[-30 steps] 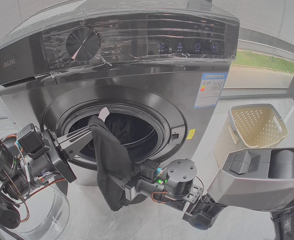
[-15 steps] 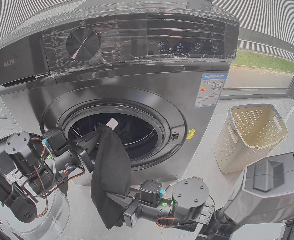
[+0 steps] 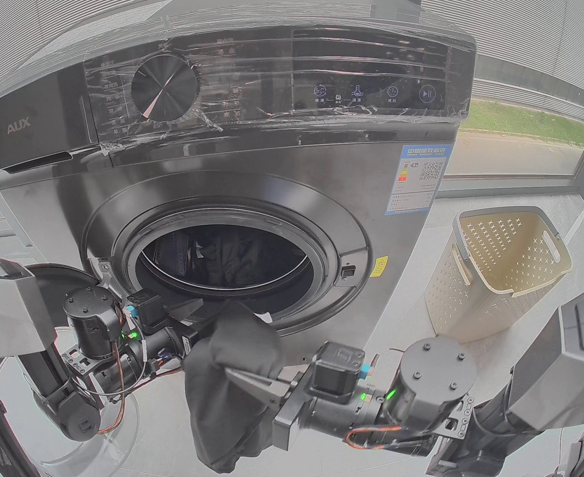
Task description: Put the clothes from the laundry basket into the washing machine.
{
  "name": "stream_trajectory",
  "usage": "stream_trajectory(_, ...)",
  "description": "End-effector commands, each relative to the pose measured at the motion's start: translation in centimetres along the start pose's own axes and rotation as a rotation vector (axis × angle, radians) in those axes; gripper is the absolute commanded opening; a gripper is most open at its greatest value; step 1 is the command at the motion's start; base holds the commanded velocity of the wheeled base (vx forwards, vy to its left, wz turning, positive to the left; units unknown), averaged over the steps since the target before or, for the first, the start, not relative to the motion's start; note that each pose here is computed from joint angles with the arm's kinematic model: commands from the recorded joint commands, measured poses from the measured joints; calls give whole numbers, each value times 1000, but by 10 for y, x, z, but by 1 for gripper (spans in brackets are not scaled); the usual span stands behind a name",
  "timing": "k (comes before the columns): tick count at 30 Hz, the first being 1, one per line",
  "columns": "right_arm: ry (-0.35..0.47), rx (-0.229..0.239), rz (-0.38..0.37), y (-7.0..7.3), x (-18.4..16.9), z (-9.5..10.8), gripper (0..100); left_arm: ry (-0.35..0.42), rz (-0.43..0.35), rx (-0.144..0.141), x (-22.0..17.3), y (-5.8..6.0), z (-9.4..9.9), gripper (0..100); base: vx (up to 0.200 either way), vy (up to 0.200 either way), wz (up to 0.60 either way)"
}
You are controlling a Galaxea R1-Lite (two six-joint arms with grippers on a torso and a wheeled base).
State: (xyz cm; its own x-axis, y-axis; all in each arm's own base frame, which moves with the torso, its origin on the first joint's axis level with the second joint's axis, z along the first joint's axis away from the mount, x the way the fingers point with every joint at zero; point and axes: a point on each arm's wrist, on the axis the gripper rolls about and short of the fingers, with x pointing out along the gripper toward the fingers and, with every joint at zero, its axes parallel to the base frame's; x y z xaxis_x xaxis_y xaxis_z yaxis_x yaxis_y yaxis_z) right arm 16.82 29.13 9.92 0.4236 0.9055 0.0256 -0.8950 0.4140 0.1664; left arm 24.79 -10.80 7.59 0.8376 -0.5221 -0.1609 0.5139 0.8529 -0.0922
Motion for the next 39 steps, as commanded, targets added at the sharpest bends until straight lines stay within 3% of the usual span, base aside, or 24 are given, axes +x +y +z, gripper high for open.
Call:
stream_trajectory(1,-31,-10,-84,-24,-11,16,0,56,35,-13,-8,9,-12,100,0,0,0)
stream_trajectory(2,-31,-10,-84,-24,-11,16,0,56,35,-13,-8,9,-12,100,0,0,0)
stream_trajectory(4,-48,-14,-139,-41,-16,23,0,84,42,-13,-20,11,-15,100,0,0,0)
stream_trajectory(9,-58,-19,-164,-49,-15,27,0,103,-14,-3,-34,6,-16,100,0,0,0)
stream_trajectory(15,-65,-22,-153,-48,-6,27,0,128,-116,23,-42,-7,-19,100,0,0,0)
stream_trajectory(16,-55,-20,-147,-46,-3,23,0,141,-177,25,-44,-11,-21,100,0,0,0)
stream_trajectory(19,-51,-19,-139,-45,3,19,0,134,-258,36,-41,-18,-19,100,0,0,0)
stream_trajectory(26,-37,-17,-130,-43,7,11,0,118,-311,38,-25,-28,-19,100,0,0,0)
stream_trajectory(31,-37,-17,-104,-35,10,10,0,136,-306,35,-6,-27,-28,100,0,0,0)
stream_trajectory(32,-38,-15,-100,-34,10,10,0,140,-306,31,-4,-26,-29,0,0,0,0)
stream_trajectory(39,-31,-13,-94,-30,8,9,0,115,-305,20,3,-26,-25,0,0,0,0)
